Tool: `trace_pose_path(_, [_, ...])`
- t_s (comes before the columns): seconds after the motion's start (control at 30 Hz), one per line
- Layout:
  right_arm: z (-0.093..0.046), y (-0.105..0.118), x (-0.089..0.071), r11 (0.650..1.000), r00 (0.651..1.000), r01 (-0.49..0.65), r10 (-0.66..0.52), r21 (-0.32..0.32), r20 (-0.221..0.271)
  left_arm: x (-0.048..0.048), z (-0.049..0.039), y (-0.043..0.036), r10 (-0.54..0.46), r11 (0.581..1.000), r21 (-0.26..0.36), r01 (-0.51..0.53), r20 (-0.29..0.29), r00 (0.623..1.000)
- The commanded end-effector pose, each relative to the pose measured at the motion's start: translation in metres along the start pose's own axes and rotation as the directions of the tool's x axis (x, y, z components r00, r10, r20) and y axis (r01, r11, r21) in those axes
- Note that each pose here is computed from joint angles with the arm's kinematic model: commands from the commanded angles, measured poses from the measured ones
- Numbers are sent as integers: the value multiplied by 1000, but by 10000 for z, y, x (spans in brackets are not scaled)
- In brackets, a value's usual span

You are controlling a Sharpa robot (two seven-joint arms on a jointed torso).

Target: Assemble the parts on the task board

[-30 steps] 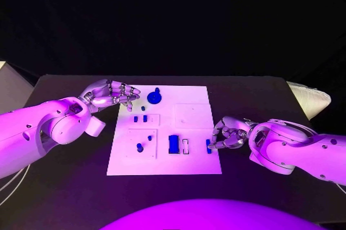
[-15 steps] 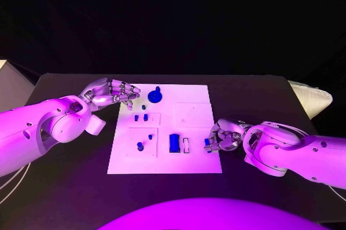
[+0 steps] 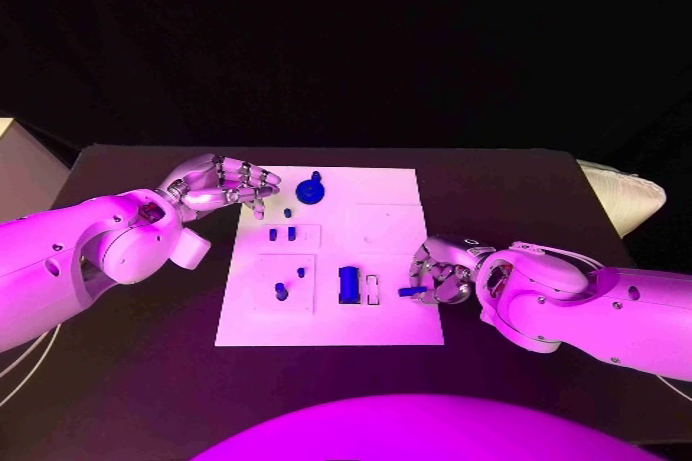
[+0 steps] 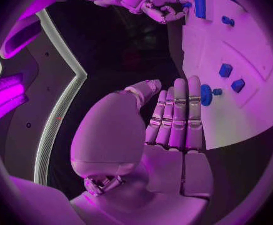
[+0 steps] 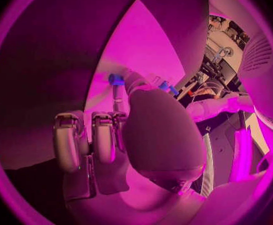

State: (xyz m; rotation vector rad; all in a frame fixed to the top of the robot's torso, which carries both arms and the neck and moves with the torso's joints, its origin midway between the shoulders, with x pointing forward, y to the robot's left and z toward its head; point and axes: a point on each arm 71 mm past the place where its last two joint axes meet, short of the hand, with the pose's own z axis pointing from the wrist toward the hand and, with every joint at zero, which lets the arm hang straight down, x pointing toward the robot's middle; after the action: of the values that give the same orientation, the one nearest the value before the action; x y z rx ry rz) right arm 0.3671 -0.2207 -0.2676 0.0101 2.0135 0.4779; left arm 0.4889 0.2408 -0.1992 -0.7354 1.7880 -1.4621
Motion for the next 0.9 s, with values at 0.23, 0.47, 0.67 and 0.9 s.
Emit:
trace_pose_path(0.23, [5,-26,79,996,996,85,-85,22,0,13,1,-8,-10,1000,4,10,-8,1000])
trace_pose_path(0.47, [-29,29,73,1000,1000,10,-10,-2,6,10,0,-6,-9,1000,1,9,-6,1000])
trace_pose_path(0.67, [-56,86,20,999,999,-42,43,-25,18,12,2,-6,-9,1000,0,9,-7,1000])
trace_pose_path(0.9, [-67,169,-60,994,994,-103,105,-43,44,13,4,-5,-9,1000,-1,9,-6,1000])
